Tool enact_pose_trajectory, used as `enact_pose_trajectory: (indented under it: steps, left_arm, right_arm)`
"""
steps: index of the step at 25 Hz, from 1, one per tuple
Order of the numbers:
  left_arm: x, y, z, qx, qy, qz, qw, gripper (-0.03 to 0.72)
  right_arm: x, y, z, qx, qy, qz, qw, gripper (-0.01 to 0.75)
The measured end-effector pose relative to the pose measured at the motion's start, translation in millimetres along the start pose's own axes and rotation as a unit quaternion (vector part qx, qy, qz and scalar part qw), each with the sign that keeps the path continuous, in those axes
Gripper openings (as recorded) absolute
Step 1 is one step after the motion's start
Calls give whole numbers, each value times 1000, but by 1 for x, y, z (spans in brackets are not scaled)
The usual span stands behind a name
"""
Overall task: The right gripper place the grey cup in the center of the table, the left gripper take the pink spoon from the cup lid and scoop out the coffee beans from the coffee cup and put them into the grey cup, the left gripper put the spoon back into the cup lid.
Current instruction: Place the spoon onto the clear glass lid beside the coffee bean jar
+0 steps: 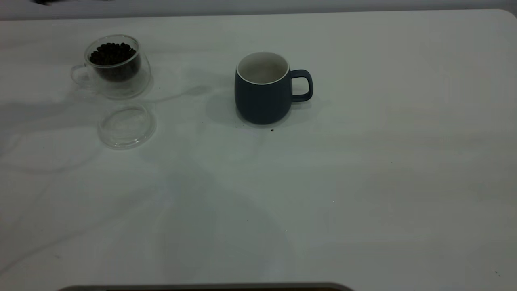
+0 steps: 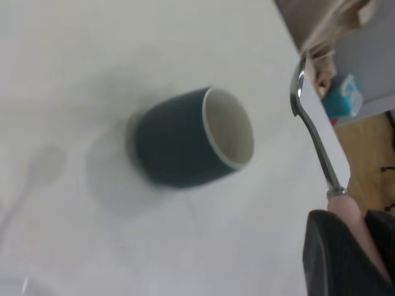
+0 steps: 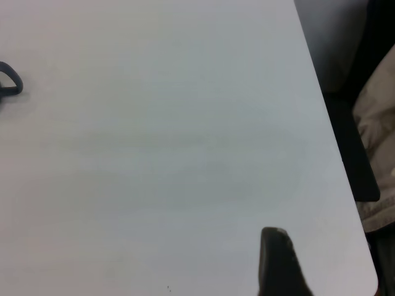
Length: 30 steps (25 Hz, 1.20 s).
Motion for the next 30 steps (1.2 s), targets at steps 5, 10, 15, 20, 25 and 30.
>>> enact_pose_trajectory:
  steps: [5,10,15,20,25,30]
  left_arm:
    - [-12,-34,1,42,-31,58,997,111]
    - [-44,-46,8,46,-82,80,992,111]
    - [-84,-58,21,37,-130,70,988,111]
    - [-113,-51,48,52,-171,71,981,111]
    - [-142,-30,73,56,-195,70,977,111]
    - [-158,-13,87,42,-198,36,979,111]
  right_arm:
    - [0,0,0,0,0,0,1000,463]
    - [0,0,0,0,0,0,1000,463]
    - [0,0,0,0,0,0,1000,463]
    - [0,0,0,0,0,0,1000,463]
    - [0,0,0,0,0,0,1000,463]
    - [0,0,0,0,0,0,1000,463]
Point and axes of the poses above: a point on each arm's last joint axis where the gripper is mounted, y pointing out along that axis toward the gripper, z along the wrist's bending axis when the last joint is at zero, x = y × z, the point moved 1 cm from there along y, pointing out along that axis toward the gripper, and after that the axes turned 13 degrees about y, right-handed, at the moved point
